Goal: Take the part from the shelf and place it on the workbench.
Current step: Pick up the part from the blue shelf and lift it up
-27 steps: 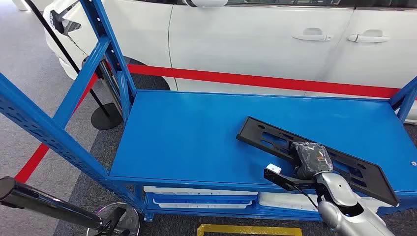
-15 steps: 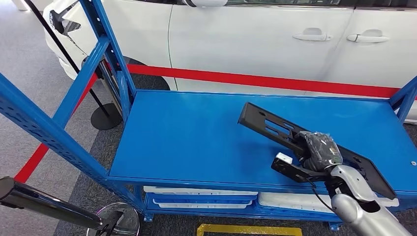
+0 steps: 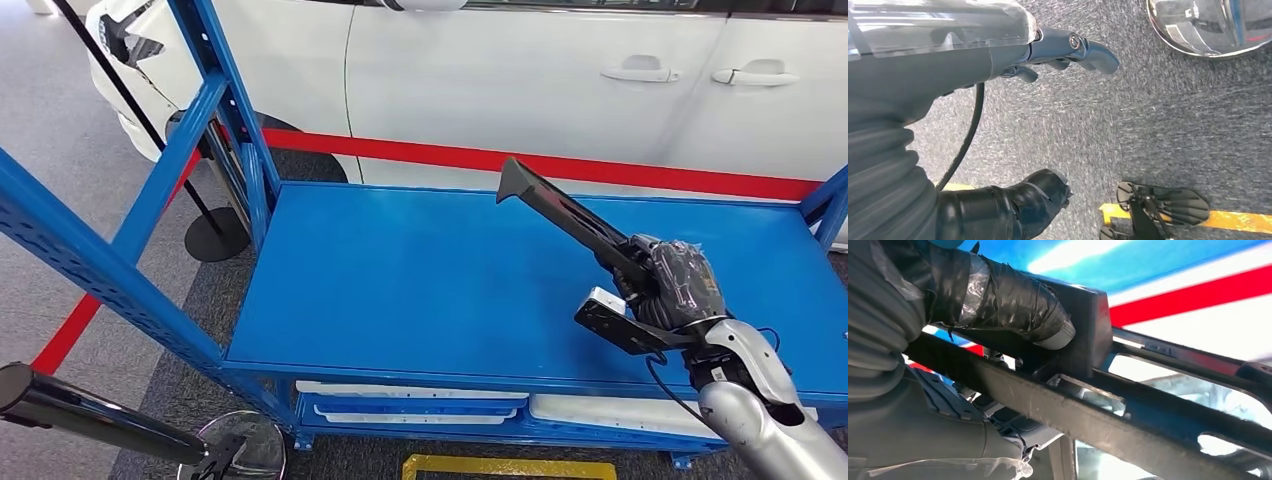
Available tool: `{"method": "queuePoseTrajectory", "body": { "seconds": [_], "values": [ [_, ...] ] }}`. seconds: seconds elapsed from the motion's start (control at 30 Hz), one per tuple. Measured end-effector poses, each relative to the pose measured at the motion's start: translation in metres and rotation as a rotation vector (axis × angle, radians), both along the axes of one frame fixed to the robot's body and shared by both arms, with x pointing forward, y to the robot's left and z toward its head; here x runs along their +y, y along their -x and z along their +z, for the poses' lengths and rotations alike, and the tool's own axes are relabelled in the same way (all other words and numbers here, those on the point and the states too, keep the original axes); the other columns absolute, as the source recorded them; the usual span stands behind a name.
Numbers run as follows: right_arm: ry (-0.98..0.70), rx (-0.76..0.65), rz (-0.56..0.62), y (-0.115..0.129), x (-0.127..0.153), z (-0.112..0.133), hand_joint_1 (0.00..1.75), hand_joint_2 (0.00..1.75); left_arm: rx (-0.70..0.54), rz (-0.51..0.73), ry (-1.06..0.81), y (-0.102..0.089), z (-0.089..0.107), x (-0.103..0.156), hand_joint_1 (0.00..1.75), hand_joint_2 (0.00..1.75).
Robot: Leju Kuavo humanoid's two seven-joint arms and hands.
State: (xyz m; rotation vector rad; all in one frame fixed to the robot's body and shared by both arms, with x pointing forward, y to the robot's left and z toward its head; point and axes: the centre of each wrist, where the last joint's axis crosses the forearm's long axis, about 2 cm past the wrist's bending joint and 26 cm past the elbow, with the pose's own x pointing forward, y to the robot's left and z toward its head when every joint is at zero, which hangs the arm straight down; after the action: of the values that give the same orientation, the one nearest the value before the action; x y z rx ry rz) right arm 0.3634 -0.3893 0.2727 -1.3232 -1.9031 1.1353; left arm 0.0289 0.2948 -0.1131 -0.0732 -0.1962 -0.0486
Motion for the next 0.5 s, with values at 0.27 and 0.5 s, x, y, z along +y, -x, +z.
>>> {"method": "queuePoseTrajectory", "body": {
  "seconds": [0.27,0.5],
  "values": [
    [0.03,-0.02,-0.014,0.0048,-0.0054,-0.0048,1.75,1.75,0.001,-0.005,-0.005,0.0005,-0.0001,0.0,0.0,1.75],
    [0.1,-0.081,-0.025,0.0069,-0.0108,0.0002,1.75,1.75,0.005,-0.013,-0.008,0.0026,-0.0002,0.0001,0.0,1.75]
  ]
}}
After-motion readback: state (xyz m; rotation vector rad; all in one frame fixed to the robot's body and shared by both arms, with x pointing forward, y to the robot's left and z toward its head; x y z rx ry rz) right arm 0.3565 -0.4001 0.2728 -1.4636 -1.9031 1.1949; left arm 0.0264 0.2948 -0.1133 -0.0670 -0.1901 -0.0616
